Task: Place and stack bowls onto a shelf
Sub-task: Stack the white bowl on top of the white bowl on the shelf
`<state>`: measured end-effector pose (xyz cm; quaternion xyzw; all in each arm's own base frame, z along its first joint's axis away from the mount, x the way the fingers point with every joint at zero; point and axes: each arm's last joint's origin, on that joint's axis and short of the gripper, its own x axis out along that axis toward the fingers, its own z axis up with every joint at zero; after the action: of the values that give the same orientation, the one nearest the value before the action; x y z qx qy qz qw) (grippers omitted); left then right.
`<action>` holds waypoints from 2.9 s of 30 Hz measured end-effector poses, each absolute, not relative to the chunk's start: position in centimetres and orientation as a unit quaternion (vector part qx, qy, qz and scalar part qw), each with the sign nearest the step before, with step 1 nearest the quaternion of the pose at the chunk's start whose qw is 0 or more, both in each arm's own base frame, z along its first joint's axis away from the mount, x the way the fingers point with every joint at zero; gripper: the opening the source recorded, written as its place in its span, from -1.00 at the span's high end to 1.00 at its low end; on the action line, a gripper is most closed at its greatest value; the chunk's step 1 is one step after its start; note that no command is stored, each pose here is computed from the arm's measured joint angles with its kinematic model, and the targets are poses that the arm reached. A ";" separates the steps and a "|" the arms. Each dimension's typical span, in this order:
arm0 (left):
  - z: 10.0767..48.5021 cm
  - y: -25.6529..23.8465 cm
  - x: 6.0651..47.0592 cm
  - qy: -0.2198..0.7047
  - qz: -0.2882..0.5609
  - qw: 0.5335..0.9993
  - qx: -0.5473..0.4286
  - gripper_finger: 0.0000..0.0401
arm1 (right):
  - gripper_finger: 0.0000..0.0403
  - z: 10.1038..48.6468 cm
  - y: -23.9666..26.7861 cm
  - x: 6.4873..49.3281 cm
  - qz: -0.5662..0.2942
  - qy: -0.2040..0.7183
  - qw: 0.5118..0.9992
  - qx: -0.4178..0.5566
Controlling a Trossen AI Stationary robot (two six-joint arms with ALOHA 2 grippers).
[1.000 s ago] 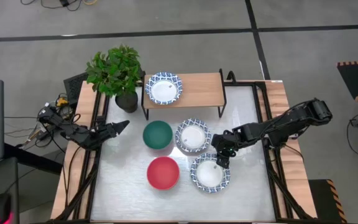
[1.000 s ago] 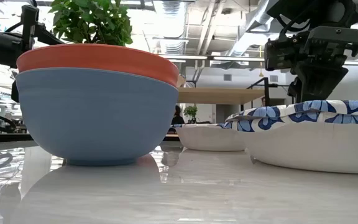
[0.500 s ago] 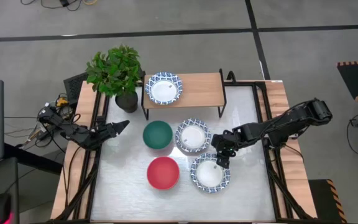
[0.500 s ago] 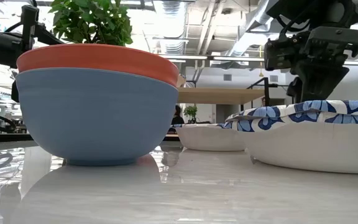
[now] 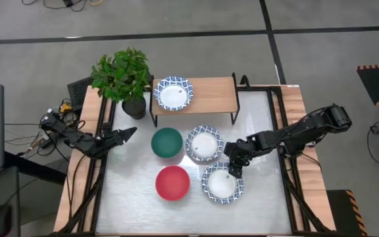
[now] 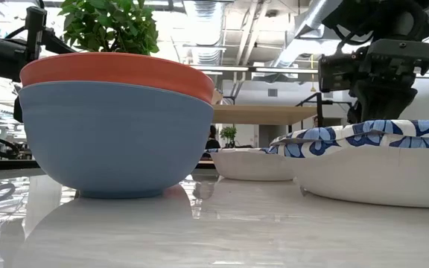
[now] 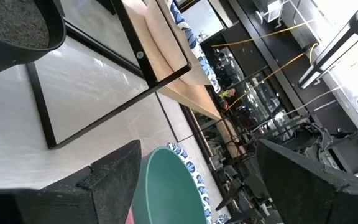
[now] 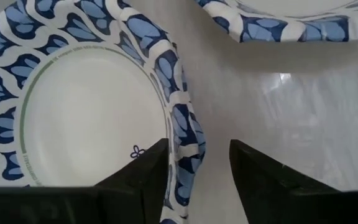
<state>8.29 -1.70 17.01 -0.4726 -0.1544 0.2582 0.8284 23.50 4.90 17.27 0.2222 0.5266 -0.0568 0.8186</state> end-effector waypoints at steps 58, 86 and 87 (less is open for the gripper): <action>17.0 -1.7 8.3 -0.155 0.255 0.826 -0.478 -0.51 | 0.86 32.4 -3.0 22.9 -0.096 0.514 0.829 0.196; 19.5 -2.4 8.3 -0.173 0.057 0.814 -0.552 -0.51 | 0.83 36.9 -8.1 24.5 -0.127 0.224 0.902 0.345; 19.8 -2.4 8.3 -0.179 0.047 0.814 -0.550 -0.51 | 0.84 36.9 -8.1 24.8 -0.119 0.221 0.904 0.346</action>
<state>8.27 -2.38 19.76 -0.5505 -0.1787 0.0470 0.8141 24.79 -8.14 36.87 0.3459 0.2207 -0.1192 0.9041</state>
